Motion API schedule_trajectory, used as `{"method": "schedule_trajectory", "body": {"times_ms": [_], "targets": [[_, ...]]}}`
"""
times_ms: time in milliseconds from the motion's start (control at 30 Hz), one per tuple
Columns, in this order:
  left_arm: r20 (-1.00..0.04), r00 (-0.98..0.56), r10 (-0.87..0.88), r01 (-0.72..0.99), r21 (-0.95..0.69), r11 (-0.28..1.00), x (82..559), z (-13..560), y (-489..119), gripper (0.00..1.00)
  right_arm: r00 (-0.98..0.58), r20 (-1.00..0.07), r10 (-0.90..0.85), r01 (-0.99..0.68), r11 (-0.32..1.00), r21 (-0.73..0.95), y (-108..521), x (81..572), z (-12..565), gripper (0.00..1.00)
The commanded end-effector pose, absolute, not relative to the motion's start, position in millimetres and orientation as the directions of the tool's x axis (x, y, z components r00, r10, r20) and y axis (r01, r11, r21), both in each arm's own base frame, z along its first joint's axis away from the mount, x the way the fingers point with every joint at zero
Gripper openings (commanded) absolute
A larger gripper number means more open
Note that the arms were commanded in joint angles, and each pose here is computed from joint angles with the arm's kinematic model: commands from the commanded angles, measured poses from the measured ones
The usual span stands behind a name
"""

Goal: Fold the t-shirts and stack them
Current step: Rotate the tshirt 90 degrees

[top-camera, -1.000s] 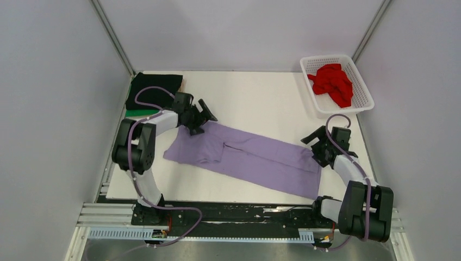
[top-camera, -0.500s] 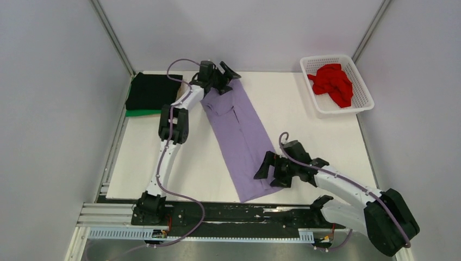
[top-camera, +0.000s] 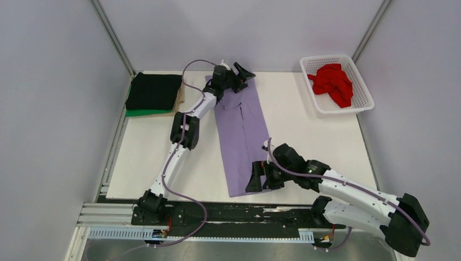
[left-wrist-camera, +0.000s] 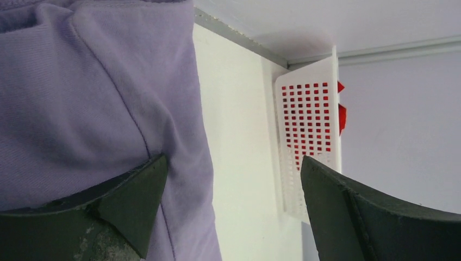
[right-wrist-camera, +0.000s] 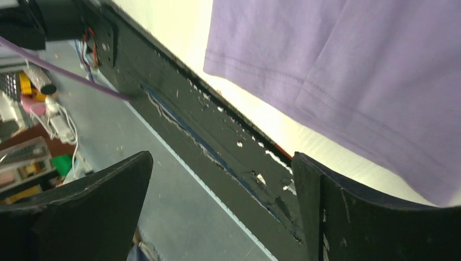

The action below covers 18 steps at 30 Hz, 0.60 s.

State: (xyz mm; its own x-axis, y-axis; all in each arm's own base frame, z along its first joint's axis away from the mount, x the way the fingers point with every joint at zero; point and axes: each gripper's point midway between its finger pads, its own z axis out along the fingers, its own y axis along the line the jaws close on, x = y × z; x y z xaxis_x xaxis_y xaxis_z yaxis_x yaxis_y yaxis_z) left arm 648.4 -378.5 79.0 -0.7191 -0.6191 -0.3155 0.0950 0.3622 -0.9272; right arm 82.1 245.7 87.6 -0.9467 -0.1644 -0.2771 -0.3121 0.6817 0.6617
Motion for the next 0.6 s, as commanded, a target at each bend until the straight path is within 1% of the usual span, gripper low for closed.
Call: {"method": "schedule_trajectory", "body": {"times_ms": [0,33,67,100,133,167,200,233,267,300,333,367,400,433,467,500,533,567], "targets": [[-0.493,-0.713,-0.498,0.294,-0.856,0.426,632.0,135.0,-388.0,1.00,-0.873,-0.487,-0.007,-0.326,0.751,0.575,232.1,129.9,129.0,1.00],[-0.525,-0.715,-0.462,0.325,-0.834,0.446,626.1,144.3,-388.4,1.00,-0.858,-0.512,0.043,-0.296,0.773,0.561,224.9,140.3,132.8,1.00],[-0.557,-0.698,-0.450,0.365,-0.817,0.446,620.5,174.7,-387.4,1.00,-0.839,-0.536,0.096,-0.256,0.799,0.544,214.7,151.5,134.8,1.00],[-0.583,-0.701,-0.410,0.381,-0.793,0.476,613.7,176.3,-385.2,1.00,-0.829,-0.542,0.136,-0.215,0.818,0.533,205.1,158.2,134.7,1.00],[-0.613,-0.682,-0.399,0.416,-0.773,0.478,603.5,213.2,-383.0,1.00,-0.817,-0.548,0.178,-0.169,0.835,0.524,194.8,166.2,134.5,1.00],[-0.644,-0.675,-0.361,0.435,-0.742,0.510,597.5,210.6,-380.4,1.00,-0.814,-0.544,0.203,-0.137,0.843,0.519,187.5,169.7,133.6,1.00],[-0.672,-0.651,-0.351,0.464,-0.720,0.516,584.7,244.8,-377.7,1.00,-0.802,-0.550,0.233,-0.093,0.860,0.501,177.6,176.0,131.3,1.00],[-0.697,-0.639,-0.325,0.467,-0.688,0.556,580.5,242.1,-373.0,1.00,-0.805,-0.537,0.254,-0.055,0.868,0.493,171.6,178.5,127.3,1.00],[-0.730,-0.611,-0.305,0.495,-0.654,0.572,566.5,271.7,-367.4,1.00,-0.809,-0.523,0.270,-0.023,0.873,0.487,166.8,180.1,123.3,1.00],[-0.731,-0.617,-0.293,0.478,-0.643,0.598,560.8,268.7,-364.3,1.00,-0.814,-0.507,0.284,0.004,0.876,0.483,163.5,181.5,119.8,1.00],[-0.749,-0.599,-0.284,0.492,-0.624,0.607,547.0,294.5,-357.1,1.00,-0.820,-0.490,0.295,0.031,0.879,0.476,159.9,183.2,115.9,0.99],[-0.742,-0.616,-0.266,0.480,-0.621,0.620,538.6,288.9,-355.0,1.00,-0.839,-0.454,0.299,0.049,0.873,0.485,160.2,181.5,113.2,0.99],[-0.757,-0.602,-0.254,0.499,-0.604,0.622,522.1,312.4,-348.6,1.00,-0.849,-0.423,0.317,0.085,0.872,0.482,156.7,181.4,109.3,0.99],[-0.744,-0.628,-0.230,0.480,-0.602,0.638,510.3,300.9,-347.3,1.00,-0.858,-0.392,0.333,0.120,0.871,0.477,152.9,181.0,104.4,0.98],[-0.758,-0.612,-0.225,0.491,-0.587,0.643,493.0,321.3,-340.3,1.00,-0.865,-0.366,0.343,0.143,0.868,0.476,150.6,180.0,100.2,0.98],[-0.755,-0.620,-0.216,0.472,-0.578,0.666,472.1,320.4,-334.8,1.00,-0.872,-0.346,0.346,0.155,0.867,0.474,149.3,178.5,95.9,0.98],[-0.755,-0.622,-0.206,0.464,-0.568,0.680,461.0,316.6,-331.7,1.00,-0.879,-0.331,0.342,0.159,0.867,0.472,148.7,176.5,92.1,0.96],[-0.746,-0.639,-0.186,0.444,-0.555,0.704,437.0,303.1,-327.4,1.00,-0.886,-0.322,0.334,0.157,0.869,0.470,148.9,175.0,89.5,0.95]]}}
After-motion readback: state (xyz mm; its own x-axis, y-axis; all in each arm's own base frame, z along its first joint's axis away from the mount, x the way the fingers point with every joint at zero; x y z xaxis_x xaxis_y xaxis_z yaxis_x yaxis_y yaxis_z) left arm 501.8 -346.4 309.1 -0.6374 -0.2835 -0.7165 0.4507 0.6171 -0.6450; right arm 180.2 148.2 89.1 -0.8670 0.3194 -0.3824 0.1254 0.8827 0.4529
